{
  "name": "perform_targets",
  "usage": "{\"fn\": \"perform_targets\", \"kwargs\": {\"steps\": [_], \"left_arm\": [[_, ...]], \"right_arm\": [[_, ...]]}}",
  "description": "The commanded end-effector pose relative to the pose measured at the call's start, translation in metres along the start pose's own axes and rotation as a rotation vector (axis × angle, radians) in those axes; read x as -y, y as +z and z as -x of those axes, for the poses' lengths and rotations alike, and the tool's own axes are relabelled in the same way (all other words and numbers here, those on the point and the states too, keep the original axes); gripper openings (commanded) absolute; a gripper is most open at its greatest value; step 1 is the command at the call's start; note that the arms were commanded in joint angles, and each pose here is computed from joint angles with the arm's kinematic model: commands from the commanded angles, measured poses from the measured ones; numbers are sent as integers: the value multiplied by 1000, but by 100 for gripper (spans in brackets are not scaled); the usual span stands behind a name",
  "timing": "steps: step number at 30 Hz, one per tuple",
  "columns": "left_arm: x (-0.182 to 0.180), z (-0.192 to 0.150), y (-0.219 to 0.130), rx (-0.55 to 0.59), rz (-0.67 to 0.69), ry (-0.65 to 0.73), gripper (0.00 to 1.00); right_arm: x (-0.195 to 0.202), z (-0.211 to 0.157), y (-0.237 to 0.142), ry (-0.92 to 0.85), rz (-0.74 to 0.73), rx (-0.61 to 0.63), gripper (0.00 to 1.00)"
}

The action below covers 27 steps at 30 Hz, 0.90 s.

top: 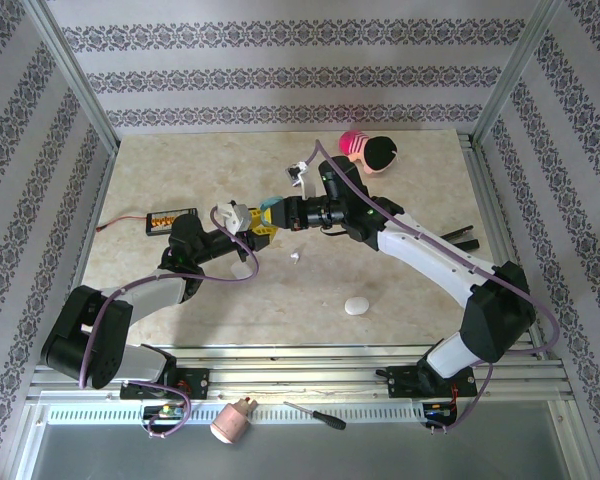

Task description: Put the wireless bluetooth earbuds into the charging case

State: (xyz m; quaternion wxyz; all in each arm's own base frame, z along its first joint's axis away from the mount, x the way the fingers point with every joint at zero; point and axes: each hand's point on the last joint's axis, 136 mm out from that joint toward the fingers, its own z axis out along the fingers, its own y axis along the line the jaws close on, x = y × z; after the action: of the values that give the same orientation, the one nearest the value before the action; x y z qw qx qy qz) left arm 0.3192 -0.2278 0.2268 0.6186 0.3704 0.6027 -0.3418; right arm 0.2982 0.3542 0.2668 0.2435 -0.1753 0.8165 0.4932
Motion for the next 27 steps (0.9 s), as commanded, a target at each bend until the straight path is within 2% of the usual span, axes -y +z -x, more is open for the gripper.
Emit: {"fn": "perform_targets", "kwargs": {"steps": [1, 20, 27], "left_arm": [[6, 7, 0, 17, -13, 42, 25], [6, 14, 1, 22, -18, 39, 25], [7, 18, 0, 21, -24, 47, 25]], "right_arm": [[-5, 8, -3, -17, -27, 33, 18], [0, -12, 9, 3, -41, -35, 21], [10, -5, -2, 14, -100, 6, 37]]}}
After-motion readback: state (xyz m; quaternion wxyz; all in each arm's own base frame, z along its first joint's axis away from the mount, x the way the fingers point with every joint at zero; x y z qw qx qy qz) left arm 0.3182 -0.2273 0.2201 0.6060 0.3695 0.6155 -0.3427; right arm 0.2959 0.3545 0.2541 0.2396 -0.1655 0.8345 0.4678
